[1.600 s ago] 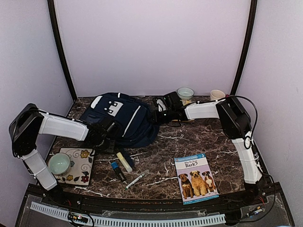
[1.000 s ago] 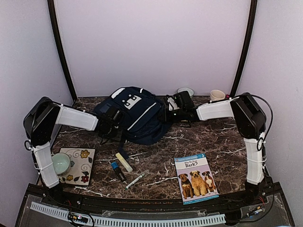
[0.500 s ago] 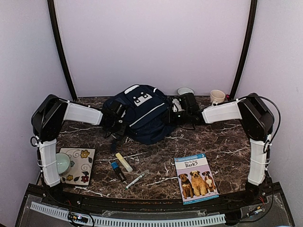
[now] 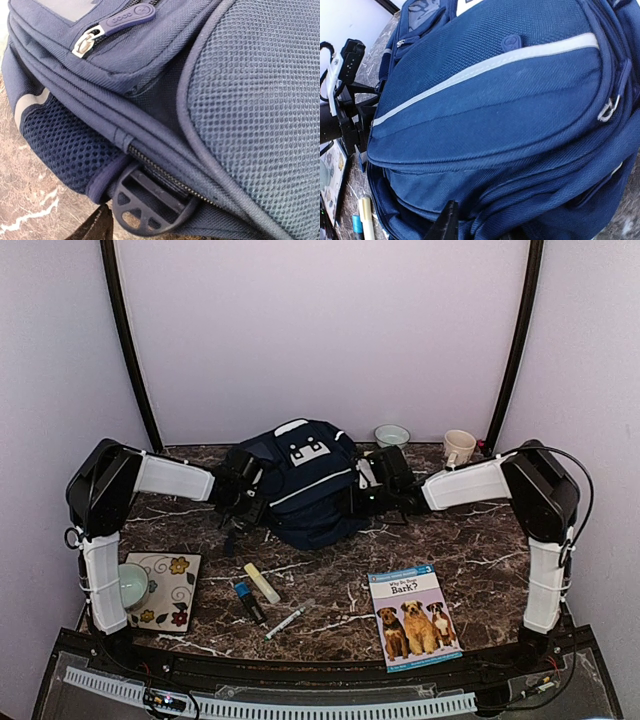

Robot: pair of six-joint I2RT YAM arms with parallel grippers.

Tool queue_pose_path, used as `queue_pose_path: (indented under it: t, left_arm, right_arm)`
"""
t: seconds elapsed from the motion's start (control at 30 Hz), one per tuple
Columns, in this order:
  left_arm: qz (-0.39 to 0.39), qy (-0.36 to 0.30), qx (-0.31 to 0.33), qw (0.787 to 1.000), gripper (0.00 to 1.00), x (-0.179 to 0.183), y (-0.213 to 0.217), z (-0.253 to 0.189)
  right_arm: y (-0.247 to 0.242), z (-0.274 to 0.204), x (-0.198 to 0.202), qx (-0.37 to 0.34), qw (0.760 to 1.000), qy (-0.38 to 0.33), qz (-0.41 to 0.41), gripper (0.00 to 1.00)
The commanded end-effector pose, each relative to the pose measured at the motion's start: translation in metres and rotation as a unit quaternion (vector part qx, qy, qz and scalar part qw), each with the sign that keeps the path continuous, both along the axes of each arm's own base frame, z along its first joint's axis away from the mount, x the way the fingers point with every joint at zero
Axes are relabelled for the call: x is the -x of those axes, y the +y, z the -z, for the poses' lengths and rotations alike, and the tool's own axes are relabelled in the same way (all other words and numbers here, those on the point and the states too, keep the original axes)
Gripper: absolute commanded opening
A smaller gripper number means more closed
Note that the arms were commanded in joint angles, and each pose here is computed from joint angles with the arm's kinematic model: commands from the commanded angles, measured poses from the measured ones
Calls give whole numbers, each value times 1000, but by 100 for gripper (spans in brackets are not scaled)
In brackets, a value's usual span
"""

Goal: Pack the student bag
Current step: Move the student bag to the center of the board.

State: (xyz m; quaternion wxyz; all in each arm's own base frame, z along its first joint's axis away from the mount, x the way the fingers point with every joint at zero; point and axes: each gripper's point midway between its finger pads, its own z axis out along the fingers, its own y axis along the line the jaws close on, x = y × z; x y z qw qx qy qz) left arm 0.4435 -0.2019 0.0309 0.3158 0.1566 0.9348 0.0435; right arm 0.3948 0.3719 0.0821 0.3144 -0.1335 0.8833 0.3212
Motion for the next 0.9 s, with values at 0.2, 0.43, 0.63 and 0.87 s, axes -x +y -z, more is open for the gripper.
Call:
queue_pose_path:
  t: [0.2, 0.43, 0.63, 0.87]
  left_arm:
    - [51, -126, 61, 989, 69, -12, -38, -89]
    - [69, -165, 57, 982, 80, 0, -44, -113]
    - [186, -203, 36, 961, 81, 38, -104, -141]
    - [282, -179, 85, 939, 78, 61, -177, -140]
  right_arm:
    - [-1, -35, 32, 19, 997, -47, -51, 59]
    - [-35, -66, 36, 17, 995, -97, -12, 93]
    - [-84, -95, 33, -1, 986, -148, 71, 100]
    - [-137, -88, 36, -10, 974, -161, 160, 100]
